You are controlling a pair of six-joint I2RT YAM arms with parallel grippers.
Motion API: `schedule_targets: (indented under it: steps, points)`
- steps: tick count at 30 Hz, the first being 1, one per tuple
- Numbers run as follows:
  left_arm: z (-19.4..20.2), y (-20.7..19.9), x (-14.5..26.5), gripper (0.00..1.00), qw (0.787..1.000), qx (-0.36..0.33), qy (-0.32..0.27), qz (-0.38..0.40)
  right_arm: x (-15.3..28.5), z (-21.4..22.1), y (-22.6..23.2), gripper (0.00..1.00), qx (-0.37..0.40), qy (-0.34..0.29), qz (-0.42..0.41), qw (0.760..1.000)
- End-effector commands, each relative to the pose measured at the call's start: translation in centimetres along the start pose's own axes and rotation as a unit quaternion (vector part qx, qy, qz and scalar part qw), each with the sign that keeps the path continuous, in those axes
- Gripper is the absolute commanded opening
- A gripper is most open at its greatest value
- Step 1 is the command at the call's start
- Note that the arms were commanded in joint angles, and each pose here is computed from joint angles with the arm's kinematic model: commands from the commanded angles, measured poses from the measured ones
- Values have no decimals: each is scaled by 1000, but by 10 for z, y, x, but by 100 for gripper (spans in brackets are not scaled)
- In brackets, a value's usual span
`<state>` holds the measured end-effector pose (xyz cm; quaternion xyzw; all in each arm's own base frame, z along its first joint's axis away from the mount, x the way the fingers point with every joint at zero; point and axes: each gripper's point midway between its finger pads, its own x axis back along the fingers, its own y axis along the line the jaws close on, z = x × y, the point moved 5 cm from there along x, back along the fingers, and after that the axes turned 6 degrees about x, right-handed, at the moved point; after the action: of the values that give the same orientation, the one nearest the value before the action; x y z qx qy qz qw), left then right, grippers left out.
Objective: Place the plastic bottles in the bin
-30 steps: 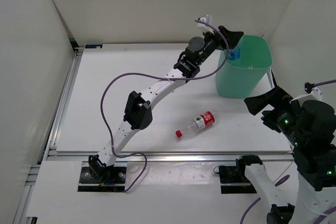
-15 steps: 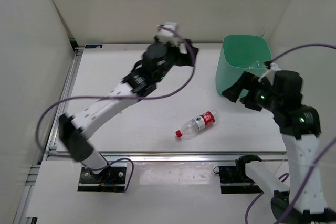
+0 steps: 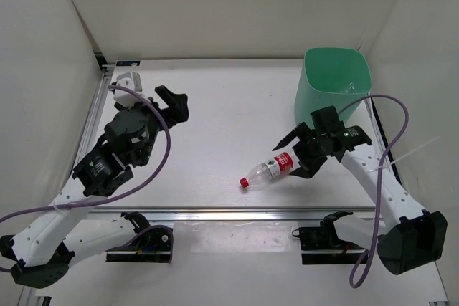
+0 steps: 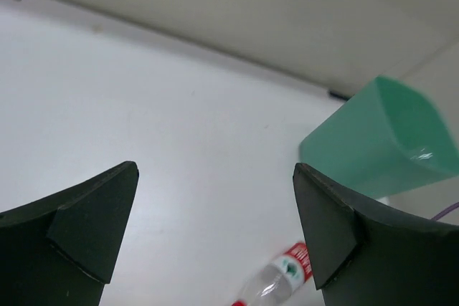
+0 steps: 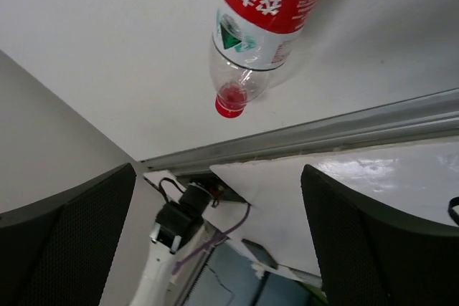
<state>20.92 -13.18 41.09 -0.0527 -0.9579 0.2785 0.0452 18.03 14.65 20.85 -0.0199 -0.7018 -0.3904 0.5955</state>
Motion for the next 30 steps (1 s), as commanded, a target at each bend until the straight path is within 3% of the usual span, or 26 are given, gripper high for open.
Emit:
schedule_targets:
  steps: [1, 14, 17, 18, 19, 21, 26, 29, 30]
  points:
    - [32, 36, 16, 100, 995, -17, 71, -73, -7, -12, 14, 100, -84, -32, -26, 996]
    - [21, 54, 39, 100, 988, -42, 98, -110, -95, -19, -40, 97, -125, 12, 152, 980]
    - [17, 56, 39, 100, 987, -48, 94, -119, -107, -19, -47, 83, -117, 24, 161, 980]
    - [17, 56, 40, 100, 987, -53, 95, -118, -109, -18, -48, 69, -119, 31, 164, 979]
    - [17, 56, 40, 100, 987, -53, 95, -118, -111, -17, -50, 64, -112, 34, 167, 979]
    - [13, 57, 43, 100, 987, -57, 94, -116, -111, -18, -49, 59, -94, 37, 166, 981]
    - [12, 62, 47, 100, 986, -58, 93, -123, -62, -13, -30, 29, -66, 19, 135, 988]
    - [15, 70, 50, 100, 987, -51, 83, -128, 3, -11, 9, 24, -21, -37, 40, 998]
    - [15, 70, 50, 100, 988, -40, 78, -124, 46, -13, 33, 23, -3, -86, -21, 996]
